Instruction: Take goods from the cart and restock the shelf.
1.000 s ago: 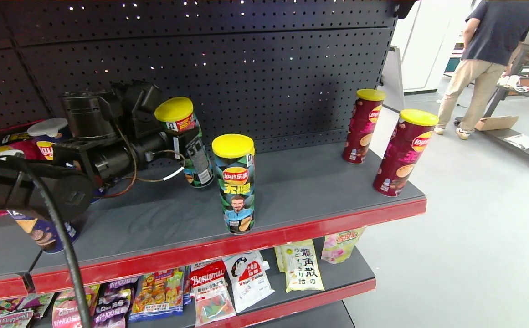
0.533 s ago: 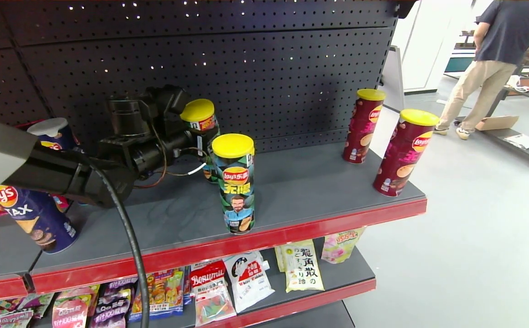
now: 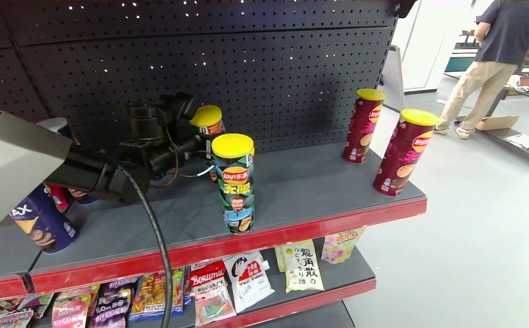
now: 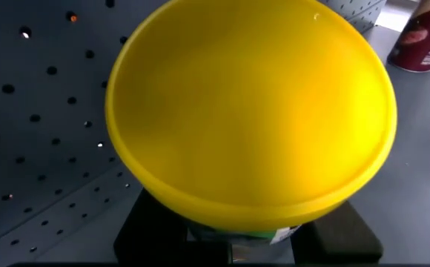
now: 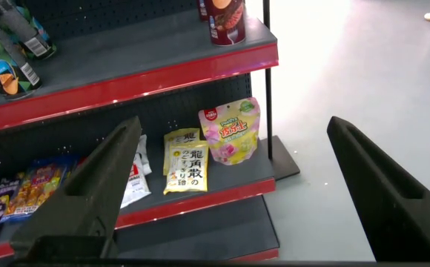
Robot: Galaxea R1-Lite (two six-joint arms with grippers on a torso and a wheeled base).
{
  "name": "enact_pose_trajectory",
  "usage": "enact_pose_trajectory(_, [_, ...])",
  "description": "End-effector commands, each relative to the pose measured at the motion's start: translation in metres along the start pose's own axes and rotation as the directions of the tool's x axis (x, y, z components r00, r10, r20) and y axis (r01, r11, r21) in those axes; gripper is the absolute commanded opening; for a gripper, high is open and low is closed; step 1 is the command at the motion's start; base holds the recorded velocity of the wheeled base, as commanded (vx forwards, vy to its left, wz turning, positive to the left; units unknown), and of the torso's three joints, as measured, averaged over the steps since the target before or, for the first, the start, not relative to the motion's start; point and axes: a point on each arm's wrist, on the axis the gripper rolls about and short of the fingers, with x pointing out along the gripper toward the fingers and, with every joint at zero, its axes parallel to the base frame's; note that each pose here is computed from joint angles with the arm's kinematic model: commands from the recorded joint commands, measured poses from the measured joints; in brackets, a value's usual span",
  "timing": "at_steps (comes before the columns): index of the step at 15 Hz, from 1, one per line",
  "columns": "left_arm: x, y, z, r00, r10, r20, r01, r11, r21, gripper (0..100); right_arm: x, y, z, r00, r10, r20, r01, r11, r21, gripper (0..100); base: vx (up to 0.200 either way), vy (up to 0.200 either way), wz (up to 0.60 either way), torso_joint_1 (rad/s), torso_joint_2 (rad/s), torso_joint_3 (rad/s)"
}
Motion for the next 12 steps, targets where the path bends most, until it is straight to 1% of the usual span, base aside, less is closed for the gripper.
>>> enact_pose_trajectory(1, [0.005, 0.001, -0.003, 1.0, 0.001, 0.0, -0.001, 1.0, 0.0, 0, 0.0, 0.0, 0.0, 1.0, 0.0, -0.001, 0.0, 1.0, 0.0, 100, 0.0, 0.0, 0.0, 0.0, 0.0, 0.0])
enact_pose_trajectory(5, [0.006, 0.0, -0.007, 1.0, -0.003, -0.026, 0.003, 1.0, -0.001, 0, 0.0, 0.0, 0.0, 1.0, 0.0, -0.001, 0.0, 1.0, 0.0, 100, 0.0, 0.0, 0.0, 0.0, 0.0, 0.0])
enact_pose_trajectory(7, [0.008, -0.001, -0.008, 1.0, -0.006, -0.025, 0.006, 1.0, -0.003, 0, 0.0, 0.0, 0.0, 1.0, 0.0, -0.001, 0.0, 1.0, 0.0, 100, 0.0, 0.0, 0.0, 0.0, 0.0, 0.0])
enact_pose_trajectory(9, [0.007, 0.0, -0.002, 1.0, -0.007, -0.013, 0.007, 1.0, -0.004, 0, 0.0, 0.0, 0.0, 1.0, 0.0, -0.001, 0.0, 1.0, 0.0, 100, 0.0, 0.0, 0.0, 0.0, 0.0, 0.0])
enact_pose_trajectory(12, [-0.001, 0.003, 0.006, 0.999, 0.0, -0.038, 0.0, 1.0, -0.007, 0, 0.0, 0.0, 0.0, 1.0, 0.0, -0.001, 0.0, 1.0, 0.0, 100, 0.0, 0.0, 0.0, 0.0, 0.0, 0.0])
